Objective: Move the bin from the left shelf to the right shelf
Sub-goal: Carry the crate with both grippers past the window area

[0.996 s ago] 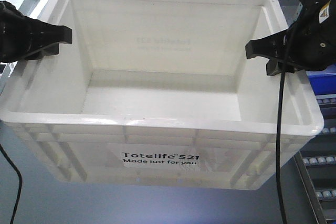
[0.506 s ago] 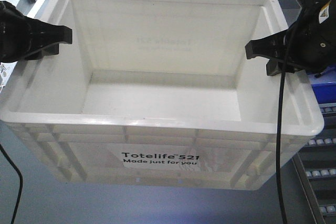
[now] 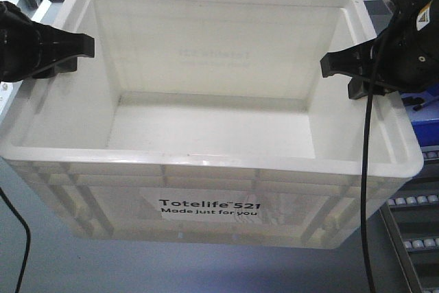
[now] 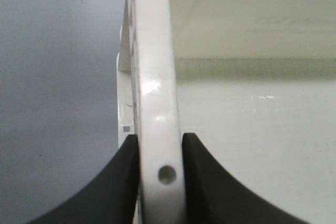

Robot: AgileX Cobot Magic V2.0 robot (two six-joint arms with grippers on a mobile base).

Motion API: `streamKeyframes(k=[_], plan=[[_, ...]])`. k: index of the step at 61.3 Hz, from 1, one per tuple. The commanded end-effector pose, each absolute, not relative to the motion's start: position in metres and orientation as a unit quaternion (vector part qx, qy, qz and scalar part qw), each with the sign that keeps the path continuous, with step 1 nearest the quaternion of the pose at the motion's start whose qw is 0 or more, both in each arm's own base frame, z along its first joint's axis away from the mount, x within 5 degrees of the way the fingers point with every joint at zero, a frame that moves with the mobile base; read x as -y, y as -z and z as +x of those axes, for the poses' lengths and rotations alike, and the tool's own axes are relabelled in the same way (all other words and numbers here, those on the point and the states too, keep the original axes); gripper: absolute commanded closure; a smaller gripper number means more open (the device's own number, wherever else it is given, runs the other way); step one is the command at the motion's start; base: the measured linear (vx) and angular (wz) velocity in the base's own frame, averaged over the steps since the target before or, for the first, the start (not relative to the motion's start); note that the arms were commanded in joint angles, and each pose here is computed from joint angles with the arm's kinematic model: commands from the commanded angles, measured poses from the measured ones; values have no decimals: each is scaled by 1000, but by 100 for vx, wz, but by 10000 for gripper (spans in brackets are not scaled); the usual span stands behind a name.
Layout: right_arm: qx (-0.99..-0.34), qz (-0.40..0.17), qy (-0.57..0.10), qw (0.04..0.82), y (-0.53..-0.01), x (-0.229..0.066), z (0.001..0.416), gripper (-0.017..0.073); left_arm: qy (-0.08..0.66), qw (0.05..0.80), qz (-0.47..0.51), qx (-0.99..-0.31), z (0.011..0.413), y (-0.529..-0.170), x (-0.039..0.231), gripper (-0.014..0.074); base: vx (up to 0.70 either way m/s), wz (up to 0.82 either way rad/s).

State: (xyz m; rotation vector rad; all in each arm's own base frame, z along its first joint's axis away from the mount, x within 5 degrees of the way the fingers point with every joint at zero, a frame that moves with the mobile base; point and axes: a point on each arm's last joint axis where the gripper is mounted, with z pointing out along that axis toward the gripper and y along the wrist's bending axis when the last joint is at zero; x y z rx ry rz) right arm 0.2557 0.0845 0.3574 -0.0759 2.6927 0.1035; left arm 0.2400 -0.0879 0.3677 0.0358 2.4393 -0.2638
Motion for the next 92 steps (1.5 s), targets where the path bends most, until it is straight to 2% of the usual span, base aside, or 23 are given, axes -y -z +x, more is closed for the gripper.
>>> streamKeyframes(k=[1,92], plan=[[-956,-42,-24,289,-383,-77,252,536,106,424,29,-899,240,-396,85,494,10,1],[-956,-42,-26,288,-383,-77,252,536,106,424,29,-899,240,-396,85,494,11,0]])
